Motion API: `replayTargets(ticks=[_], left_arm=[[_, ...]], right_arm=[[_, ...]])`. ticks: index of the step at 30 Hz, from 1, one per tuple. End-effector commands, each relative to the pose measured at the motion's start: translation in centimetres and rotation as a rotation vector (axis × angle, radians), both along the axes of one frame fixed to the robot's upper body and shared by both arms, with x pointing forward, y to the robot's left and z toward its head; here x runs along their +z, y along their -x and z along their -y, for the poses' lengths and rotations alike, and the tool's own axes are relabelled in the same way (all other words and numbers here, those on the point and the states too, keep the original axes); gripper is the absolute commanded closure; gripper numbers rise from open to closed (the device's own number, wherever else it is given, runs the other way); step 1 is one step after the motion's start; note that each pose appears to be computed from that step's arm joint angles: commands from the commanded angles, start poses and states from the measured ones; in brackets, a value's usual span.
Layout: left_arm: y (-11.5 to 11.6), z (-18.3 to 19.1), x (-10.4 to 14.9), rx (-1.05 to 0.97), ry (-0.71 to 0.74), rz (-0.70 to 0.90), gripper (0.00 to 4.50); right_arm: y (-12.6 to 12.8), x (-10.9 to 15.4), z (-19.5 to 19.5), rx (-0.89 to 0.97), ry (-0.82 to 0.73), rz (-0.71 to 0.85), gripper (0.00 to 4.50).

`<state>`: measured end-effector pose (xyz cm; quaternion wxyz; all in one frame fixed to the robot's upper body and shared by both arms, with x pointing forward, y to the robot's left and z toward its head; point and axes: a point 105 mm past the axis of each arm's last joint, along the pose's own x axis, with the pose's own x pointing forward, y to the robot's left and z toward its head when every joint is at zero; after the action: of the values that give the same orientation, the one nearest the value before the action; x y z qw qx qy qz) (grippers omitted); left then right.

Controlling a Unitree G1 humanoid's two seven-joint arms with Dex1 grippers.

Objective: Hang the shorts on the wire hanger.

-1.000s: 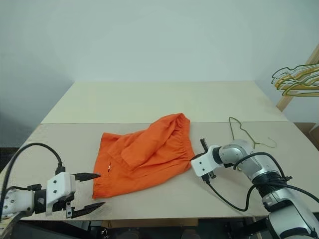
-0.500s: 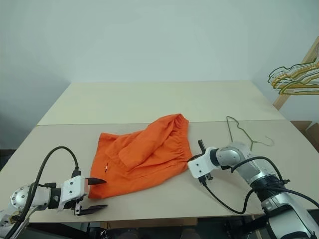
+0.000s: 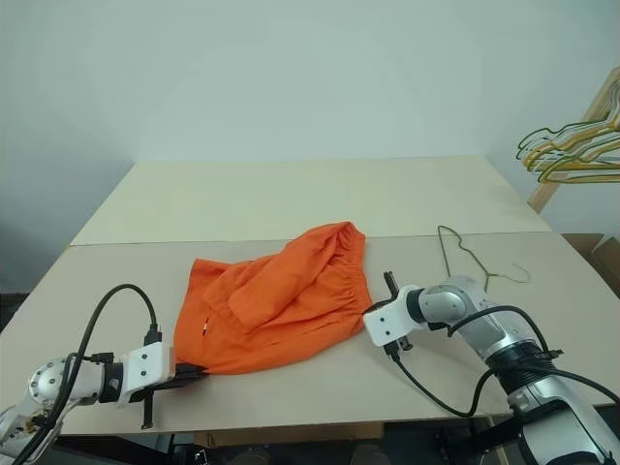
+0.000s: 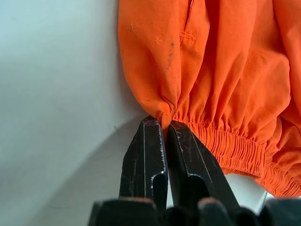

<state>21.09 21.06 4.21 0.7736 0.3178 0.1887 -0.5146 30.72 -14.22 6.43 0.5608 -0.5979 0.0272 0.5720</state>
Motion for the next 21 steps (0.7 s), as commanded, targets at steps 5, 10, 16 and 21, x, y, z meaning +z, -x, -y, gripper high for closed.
replayTargets(ticks=[5,10,16,21], left_arm=[[1.6,-0.7,2.3,-0.016,-0.046,0.008,4.48],[3.4,-0.3,3.8,-0.078,-0.067,-0.056,4.48],[-5.2,1.4,7.9,0.107,0.016,0.369,4.48],[-14.1,1.8,17.6,0.403,0.142,0.854,4.48]], right_arm=[[3.1,3.0,0.3,-0.006,-0.054,-0.077,4.50],[6.1,4.0,0.4,0.025,-0.053,-0.204,4.50],[1.4,7.7,0.1,-0.125,-0.183,-0.085,4.50],[-7.4,16.2,0.4,-0.373,-0.422,0.321,4.50]])
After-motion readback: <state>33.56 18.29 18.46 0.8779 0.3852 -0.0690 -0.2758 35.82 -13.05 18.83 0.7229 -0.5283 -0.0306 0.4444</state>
